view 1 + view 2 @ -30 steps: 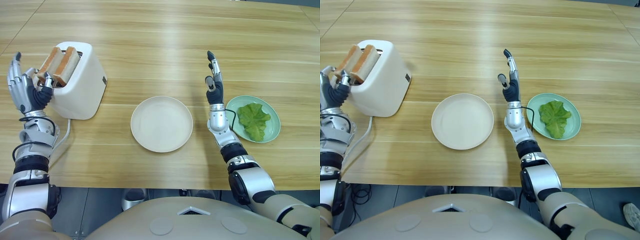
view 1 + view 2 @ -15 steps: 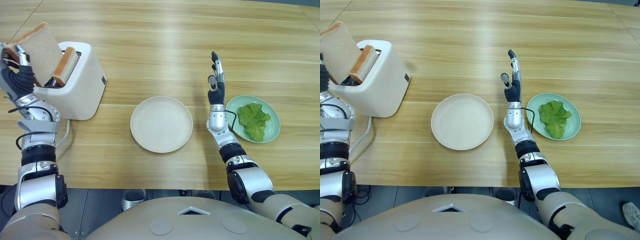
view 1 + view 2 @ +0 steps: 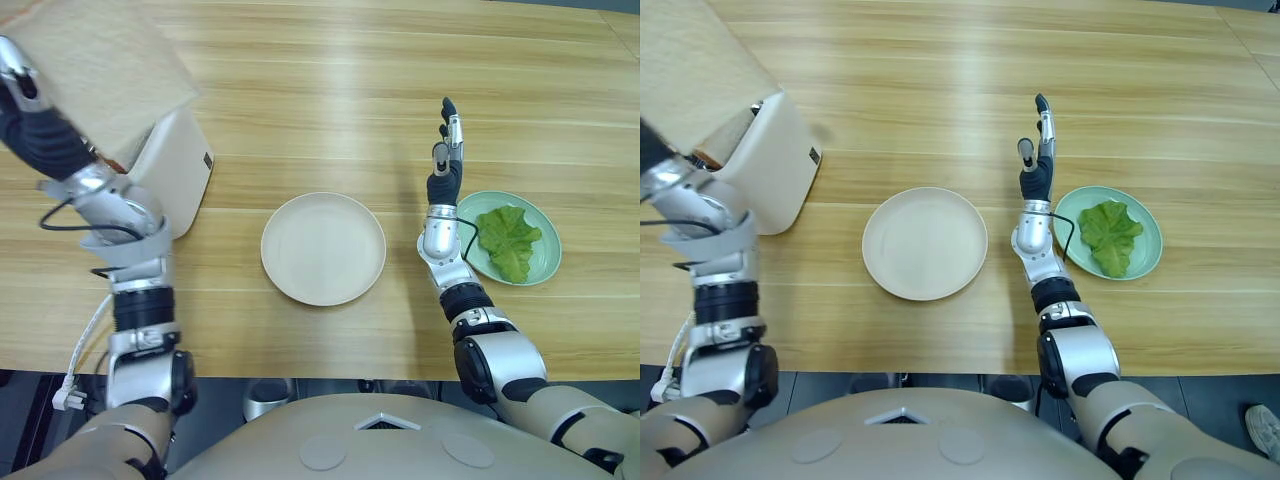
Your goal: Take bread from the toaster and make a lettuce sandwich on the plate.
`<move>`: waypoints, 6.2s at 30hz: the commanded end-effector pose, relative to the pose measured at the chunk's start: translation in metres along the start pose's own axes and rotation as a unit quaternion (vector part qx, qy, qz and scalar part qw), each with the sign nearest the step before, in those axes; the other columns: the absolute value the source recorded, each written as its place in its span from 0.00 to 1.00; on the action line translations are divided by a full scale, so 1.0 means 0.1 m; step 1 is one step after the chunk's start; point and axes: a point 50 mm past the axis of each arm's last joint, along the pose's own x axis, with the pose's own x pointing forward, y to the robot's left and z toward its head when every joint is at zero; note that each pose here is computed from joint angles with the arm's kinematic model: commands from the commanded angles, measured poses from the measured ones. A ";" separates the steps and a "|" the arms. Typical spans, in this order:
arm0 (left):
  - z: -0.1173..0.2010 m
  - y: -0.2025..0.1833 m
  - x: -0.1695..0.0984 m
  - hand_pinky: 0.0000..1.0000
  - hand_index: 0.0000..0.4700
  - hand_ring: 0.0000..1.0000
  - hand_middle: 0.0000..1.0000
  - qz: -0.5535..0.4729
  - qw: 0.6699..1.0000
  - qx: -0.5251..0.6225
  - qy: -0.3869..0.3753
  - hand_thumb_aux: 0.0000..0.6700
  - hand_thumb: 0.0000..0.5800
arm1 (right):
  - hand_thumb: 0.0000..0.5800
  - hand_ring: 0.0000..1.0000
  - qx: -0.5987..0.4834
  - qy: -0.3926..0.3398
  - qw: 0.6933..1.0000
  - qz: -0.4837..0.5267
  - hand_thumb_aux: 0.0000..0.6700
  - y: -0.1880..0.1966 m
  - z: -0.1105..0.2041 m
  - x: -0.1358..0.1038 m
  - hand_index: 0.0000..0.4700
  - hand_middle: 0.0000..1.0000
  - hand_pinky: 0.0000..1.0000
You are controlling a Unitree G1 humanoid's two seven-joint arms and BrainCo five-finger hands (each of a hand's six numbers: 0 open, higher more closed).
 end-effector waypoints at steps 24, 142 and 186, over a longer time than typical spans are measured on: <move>-0.39 -0.43 -2.11 1.00 0.98 1.00 1.00 -0.249 0.897 0.073 0.357 1.00 1.00 | 0.00 0.00 -0.618 0.084 0.778 0.078 0.00 -2.08 -0.34 -0.18 0.00 0.00 0.00; -0.77 1.07 -0.43 0.00 0.00 0.00 0.00 -0.168 0.719 0.640 0.210 0.00 0.00 | 0.00 0.00 -0.286 -0.218 0.867 0.346 0.00 0.42 0.19 -0.61 0.00 0.00 0.00; -0.34 -0.62 -0.88 1.00 0.98 1.00 1.00 -0.272 0.947 0.016 0.170 1.00 1.00 | 0.00 0.00 -0.226 -0.245 0.926 0.180 0.00 0.05 0.55 -0.43 0.00 0.00 0.00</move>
